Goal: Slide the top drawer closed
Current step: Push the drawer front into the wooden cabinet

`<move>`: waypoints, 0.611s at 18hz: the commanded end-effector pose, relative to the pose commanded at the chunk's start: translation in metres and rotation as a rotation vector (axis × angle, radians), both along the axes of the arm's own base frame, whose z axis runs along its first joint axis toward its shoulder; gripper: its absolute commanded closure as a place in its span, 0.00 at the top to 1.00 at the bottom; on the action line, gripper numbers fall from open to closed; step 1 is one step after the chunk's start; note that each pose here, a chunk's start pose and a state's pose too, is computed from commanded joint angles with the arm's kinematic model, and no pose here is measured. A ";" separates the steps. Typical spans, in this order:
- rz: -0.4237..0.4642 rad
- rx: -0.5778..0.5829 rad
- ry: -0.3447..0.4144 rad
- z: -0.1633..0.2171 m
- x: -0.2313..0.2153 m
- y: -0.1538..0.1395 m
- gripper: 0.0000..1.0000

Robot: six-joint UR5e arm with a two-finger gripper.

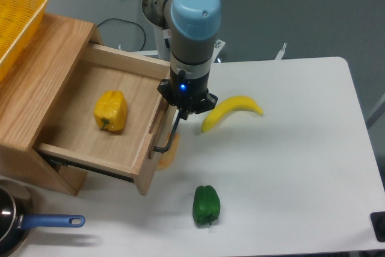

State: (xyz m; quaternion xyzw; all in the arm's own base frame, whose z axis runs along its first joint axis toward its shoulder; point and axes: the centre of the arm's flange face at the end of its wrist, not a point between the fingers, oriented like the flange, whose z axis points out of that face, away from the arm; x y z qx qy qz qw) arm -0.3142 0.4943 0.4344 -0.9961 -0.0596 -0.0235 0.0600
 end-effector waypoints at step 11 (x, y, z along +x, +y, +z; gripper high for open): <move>0.012 0.002 -0.004 0.005 0.030 0.013 0.11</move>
